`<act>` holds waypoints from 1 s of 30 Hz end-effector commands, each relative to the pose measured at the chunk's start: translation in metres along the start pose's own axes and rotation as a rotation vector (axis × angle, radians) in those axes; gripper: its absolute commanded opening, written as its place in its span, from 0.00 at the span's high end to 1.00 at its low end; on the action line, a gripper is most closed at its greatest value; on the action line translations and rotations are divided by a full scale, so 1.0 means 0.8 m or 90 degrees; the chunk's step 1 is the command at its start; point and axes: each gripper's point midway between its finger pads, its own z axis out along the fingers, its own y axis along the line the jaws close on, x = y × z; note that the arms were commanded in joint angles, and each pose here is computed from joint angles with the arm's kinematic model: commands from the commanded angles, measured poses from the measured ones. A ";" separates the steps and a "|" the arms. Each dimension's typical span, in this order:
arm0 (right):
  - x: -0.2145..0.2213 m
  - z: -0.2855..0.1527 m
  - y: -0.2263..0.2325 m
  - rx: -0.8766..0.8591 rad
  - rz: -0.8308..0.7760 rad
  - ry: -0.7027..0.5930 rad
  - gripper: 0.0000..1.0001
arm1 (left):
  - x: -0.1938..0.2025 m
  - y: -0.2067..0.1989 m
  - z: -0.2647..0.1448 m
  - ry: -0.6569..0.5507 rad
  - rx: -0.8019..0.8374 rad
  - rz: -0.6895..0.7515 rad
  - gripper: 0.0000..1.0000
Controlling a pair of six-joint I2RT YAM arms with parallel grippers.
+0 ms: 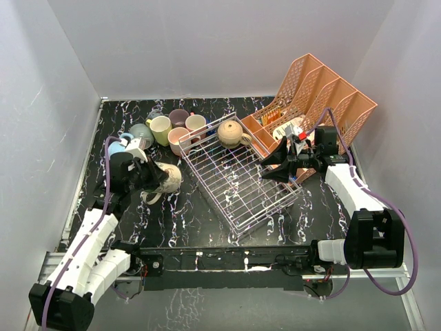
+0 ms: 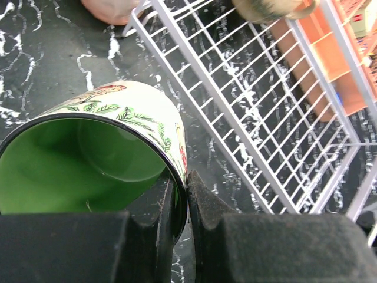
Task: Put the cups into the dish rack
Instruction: Pick up the cup at the center of the board.
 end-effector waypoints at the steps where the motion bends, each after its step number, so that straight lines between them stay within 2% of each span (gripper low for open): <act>1: -0.020 -0.002 0.014 -0.027 -0.070 -0.024 0.43 | -0.080 -0.067 -0.032 -0.148 0.135 -0.010 1.00; 16: -0.045 -0.008 0.015 -0.006 -0.084 0.027 0.43 | -0.142 -0.161 -0.102 -0.248 0.356 -0.051 1.00; 19: -0.057 -0.009 0.015 -0.007 -0.090 0.029 0.43 | -0.156 -0.178 -0.115 -0.273 0.414 -0.073 1.00; 22: -0.069 -0.008 0.014 -0.006 -0.104 0.032 0.38 | -0.169 -0.192 -0.126 -0.297 0.469 -0.102 1.00; 26: -0.085 -0.001 -0.002 0.030 -0.053 0.053 0.38 | -0.188 -0.205 -0.142 -0.333 0.529 -0.150 1.00; 30: -0.102 0.017 -0.010 0.046 -0.065 0.053 0.34 | -0.210 -0.212 -0.158 -0.372 0.574 -0.194 1.00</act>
